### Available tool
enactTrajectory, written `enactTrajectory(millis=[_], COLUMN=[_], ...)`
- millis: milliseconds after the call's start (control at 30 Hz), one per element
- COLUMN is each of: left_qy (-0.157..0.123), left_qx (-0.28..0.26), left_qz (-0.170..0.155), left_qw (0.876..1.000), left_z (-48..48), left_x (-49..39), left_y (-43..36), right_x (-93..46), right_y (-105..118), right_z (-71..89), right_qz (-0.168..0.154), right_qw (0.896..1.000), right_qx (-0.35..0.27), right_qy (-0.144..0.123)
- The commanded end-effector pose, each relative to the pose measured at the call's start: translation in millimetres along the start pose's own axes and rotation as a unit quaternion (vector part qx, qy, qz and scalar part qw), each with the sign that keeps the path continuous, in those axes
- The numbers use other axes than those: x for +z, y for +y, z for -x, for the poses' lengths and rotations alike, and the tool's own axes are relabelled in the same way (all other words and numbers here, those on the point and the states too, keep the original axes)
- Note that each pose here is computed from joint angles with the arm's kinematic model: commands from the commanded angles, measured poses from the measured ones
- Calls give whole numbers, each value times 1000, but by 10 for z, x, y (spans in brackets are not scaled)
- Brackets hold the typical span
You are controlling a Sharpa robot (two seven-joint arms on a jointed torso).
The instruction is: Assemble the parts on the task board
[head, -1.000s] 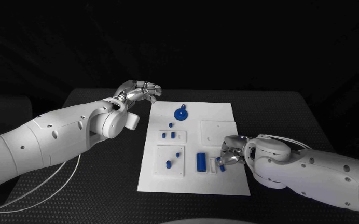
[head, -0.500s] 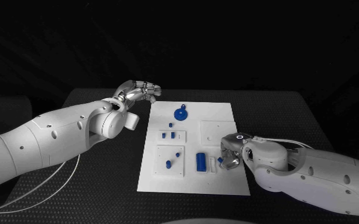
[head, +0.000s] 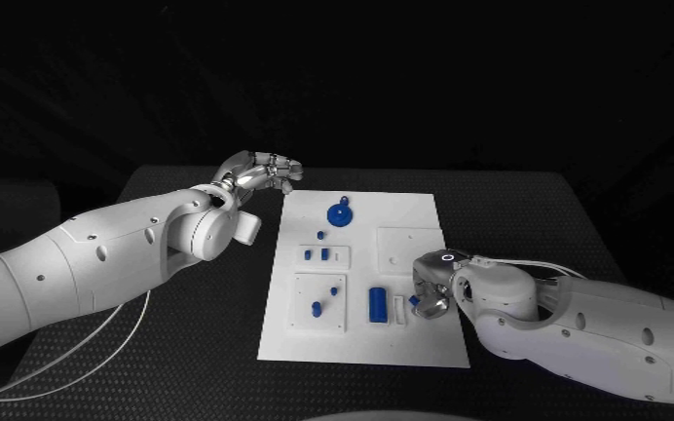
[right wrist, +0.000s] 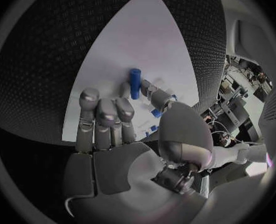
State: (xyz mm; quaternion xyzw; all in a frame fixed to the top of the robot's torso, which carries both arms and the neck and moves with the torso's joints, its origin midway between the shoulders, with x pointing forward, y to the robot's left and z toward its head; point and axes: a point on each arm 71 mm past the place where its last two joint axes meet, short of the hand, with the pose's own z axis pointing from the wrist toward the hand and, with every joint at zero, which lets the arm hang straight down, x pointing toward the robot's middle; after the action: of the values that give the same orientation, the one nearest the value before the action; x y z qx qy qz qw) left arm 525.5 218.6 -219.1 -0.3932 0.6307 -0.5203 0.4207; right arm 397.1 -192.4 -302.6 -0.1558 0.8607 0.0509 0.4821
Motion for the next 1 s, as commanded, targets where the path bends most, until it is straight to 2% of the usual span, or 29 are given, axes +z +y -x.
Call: enactTrajectory(millis=[33,167,400,567,700,800,933,1000], left_qy=[8,8,7,7,7,6,7,7], left_qx=[-4,-4,-4,-4,-4,-4,-4,-4], left_qz=[-3,-3,-2,-2,-2,-1,-1,-1], left_qw=[1000,1000,1000,1000,1000,1000,1000,1000], left_z=[-25,-28,-21,-17,-14,-7,-7,-8], left_x=[2,3,-1,-3,-4,-6,-7,-6], left_y=[-12,-12,-11,-10,-9,-7,-7,-7], right_x=[17,26,-8,-41,-70,-80,-90,-94], right_y=[-62,-90,-130,-164,-188,-200,-183,-158], right_z=[-168,-197,-189,-143,-113,-126,-130,-140], right_qz=[-16,-19,-24,-32,-41,-45,-45,-42], right_qw=[998,992,973,956,937,930,926,925], right_qx=[26,108,224,289,346,362,371,375], right_qy=[48,63,52,38,29,39,45,56])
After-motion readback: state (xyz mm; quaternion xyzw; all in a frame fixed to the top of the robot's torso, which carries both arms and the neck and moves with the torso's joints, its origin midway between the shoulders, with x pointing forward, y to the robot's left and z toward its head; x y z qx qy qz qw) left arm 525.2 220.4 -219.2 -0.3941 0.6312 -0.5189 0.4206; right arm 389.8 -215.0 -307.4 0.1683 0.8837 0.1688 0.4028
